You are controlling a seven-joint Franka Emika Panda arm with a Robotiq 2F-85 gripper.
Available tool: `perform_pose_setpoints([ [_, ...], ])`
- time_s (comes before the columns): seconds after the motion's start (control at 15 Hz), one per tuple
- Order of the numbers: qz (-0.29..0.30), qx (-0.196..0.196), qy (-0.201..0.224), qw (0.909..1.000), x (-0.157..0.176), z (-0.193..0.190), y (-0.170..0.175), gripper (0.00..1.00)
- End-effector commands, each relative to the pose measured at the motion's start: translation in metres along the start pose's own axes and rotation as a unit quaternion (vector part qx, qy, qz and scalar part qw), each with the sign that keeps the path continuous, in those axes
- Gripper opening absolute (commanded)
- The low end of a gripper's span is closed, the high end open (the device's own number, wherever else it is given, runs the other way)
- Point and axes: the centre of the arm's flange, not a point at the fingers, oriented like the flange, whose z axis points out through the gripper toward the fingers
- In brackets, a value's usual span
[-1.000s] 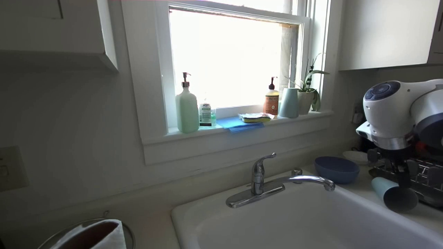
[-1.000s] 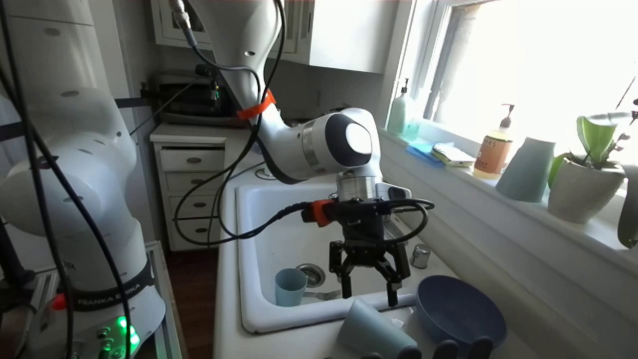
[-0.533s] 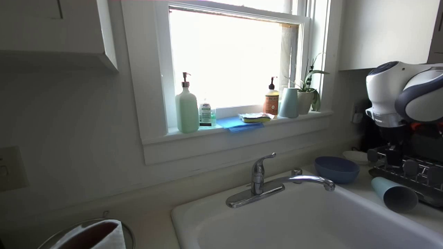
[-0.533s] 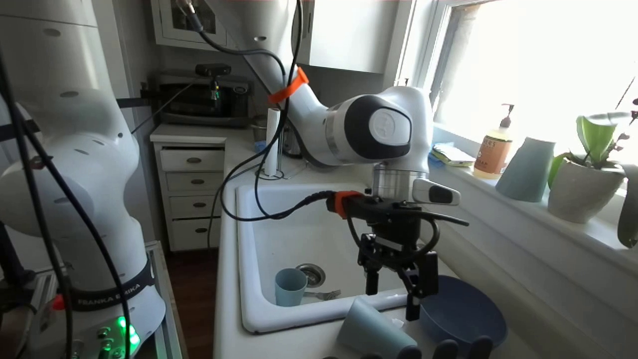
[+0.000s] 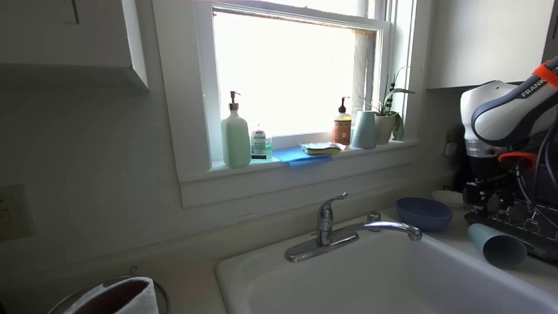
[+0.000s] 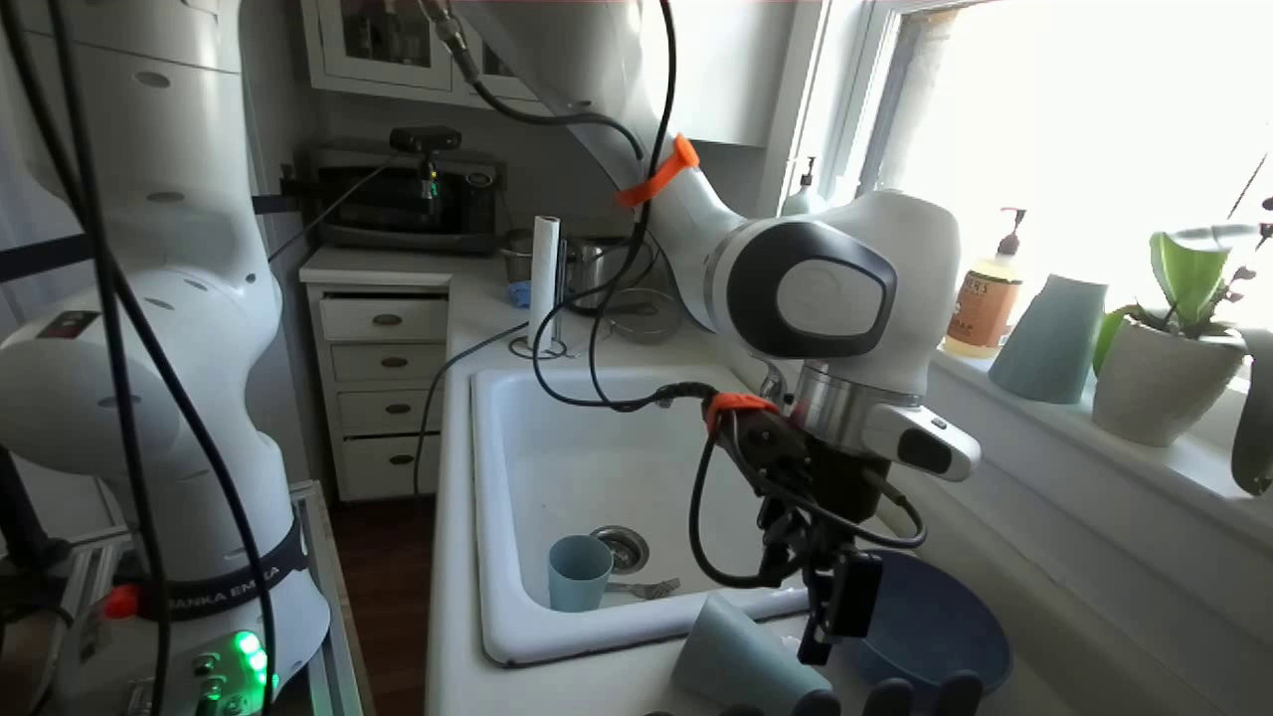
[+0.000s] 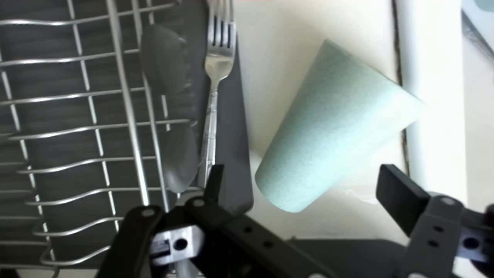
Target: Put the grey cup on the window edge
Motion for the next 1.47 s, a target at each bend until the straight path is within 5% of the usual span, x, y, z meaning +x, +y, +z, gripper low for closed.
perform_pose_setpoints([
  [0.0, 0.062, 0.053, -0.023, 0.9964, 0.02, 0.0, -0.002, 1.0],
  [0.33, 0.114, 0.007, -0.034, 0.9928, 0.037, 0.026, 0.006, 1.0],
  [0.6, 0.104, 0.034, -0.06, 0.9922, 0.037, 0.042, -0.003, 1.0],
  [1.13, 0.11, 0.007, -0.081, 0.9906, 0.039, 0.072, -0.008, 1.0],
  [1.2, 0.109, 0.01, -0.083, 0.9906, 0.04, 0.074, -0.009, 0.98],
  [1.4, 0.106, 0.011, -0.087, 0.9905, 0.042, 0.079, -0.01, 0.69],
])
